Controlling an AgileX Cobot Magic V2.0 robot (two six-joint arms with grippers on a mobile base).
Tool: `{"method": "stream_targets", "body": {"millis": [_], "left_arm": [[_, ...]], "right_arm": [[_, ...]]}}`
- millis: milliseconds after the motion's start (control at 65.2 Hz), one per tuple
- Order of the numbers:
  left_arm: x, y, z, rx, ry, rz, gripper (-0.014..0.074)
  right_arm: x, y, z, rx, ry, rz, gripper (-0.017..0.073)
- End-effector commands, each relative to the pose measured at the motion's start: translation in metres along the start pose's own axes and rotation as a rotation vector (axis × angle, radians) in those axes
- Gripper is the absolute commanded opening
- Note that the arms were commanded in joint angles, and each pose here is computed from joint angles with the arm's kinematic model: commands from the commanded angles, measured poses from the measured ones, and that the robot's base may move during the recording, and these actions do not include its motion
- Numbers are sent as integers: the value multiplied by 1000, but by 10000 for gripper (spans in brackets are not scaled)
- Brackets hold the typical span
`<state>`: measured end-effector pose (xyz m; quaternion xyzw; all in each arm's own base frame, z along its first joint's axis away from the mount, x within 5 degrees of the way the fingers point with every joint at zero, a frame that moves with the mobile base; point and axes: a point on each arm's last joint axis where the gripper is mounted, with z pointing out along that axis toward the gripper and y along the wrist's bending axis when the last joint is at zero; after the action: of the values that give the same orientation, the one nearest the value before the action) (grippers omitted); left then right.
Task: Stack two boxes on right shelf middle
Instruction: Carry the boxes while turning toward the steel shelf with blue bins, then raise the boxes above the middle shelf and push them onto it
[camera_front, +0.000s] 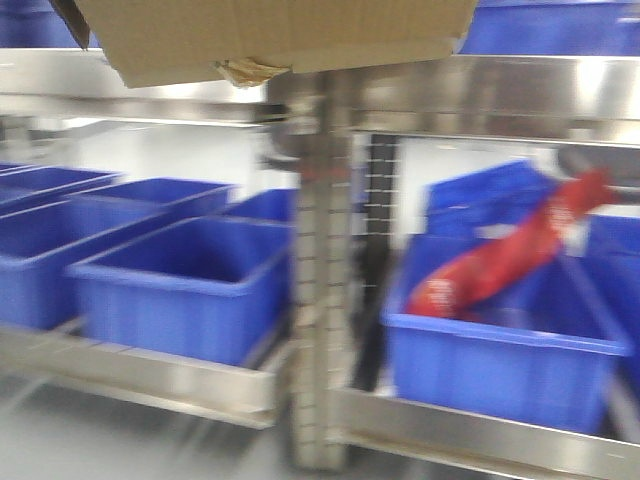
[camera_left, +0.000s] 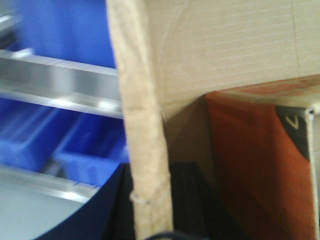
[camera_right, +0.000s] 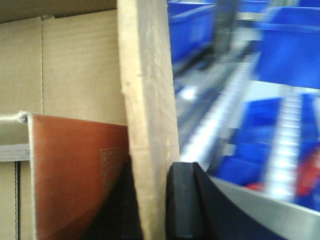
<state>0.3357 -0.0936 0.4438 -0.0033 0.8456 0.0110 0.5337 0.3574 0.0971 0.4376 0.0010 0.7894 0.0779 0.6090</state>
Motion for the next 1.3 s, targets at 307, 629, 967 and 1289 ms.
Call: {"method": "stream_targets", "body": {"millis": [307, 629, 967, 1289], "left_arm": [[-7, -1, -7, 25, -42, -1, -111], [-7, -1, -7, 25, -42, -1, -111], [-7, -1, -7, 25, -42, -1, -111], [-7, -1, -7, 25, -42, -1, -111]], "right_arm": [[-19, 6, -11, -70, -131, 12, -151], [-19, 6, -11, -70, -131, 12, -151], [-19, 6, -11, -70, -131, 12, -151], [-19, 6, -11, -70, -131, 12, -151]]}}
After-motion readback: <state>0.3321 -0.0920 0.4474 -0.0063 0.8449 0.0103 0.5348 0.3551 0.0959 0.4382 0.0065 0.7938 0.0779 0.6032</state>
